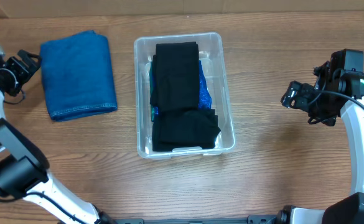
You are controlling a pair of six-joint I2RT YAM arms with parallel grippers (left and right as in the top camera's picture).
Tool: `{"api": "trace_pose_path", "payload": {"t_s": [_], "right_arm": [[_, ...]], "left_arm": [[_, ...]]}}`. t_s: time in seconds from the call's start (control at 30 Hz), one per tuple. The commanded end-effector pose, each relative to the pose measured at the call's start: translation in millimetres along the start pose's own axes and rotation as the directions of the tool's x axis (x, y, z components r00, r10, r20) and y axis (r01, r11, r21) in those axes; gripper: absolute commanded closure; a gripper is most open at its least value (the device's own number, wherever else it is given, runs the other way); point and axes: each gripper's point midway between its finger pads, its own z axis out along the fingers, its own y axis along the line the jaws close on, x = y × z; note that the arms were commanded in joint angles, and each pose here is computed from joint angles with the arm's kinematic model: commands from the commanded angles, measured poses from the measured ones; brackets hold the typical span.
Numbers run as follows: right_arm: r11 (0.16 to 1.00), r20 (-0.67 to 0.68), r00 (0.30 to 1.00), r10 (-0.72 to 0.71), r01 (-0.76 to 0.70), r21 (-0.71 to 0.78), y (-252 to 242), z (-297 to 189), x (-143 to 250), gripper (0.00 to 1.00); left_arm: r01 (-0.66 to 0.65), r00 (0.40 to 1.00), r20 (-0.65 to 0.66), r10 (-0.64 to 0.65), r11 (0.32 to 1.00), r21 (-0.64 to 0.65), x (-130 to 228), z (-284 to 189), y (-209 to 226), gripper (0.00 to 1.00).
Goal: Pack container
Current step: 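Move the left gripper to the blue denim towel and grasp its edge, then lift the denim towel with the left gripper and lay it over the bin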
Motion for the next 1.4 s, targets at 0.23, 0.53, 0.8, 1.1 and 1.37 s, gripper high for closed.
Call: {"api": "trace_pose_path", "payload": {"t_s": [0.23,0.53,0.8,1.1,1.37], "right_arm": [[1.000,0.003,1.000,-0.013,0.013,0.005,0,0,-1,0.00],[1.000,0.007,1.000,-0.014,0.014,0.004,0,0,-2,0.00],[1.000,0.000,1.000,-0.013,0.013,0.006,0,0,0,0.00],[1.000,-0.001,1.000,-0.013,0.013,0.005,0,0,0,0.00],[1.000,-0.011,1.000,-0.010,0.010,0.007,-1,0,3,0.00]], "left_arm": [[0.004,0.983,-0.179,-0.031,0.989,-0.149,59,68,66,0.00],[-0.181,0.944,-0.280,0.173,0.983,-0.005,98,100,-6,0.00],[-0.133,0.930,-0.337,0.150,0.988,0.075,117,99,-31,0.96],[-0.229,0.952,-0.123,0.280,0.919,0.322,63,-35,-155,0.96],[-0.503,0.864,0.266,0.428,0.750,0.429,103,-244,-331,0.96]]}}
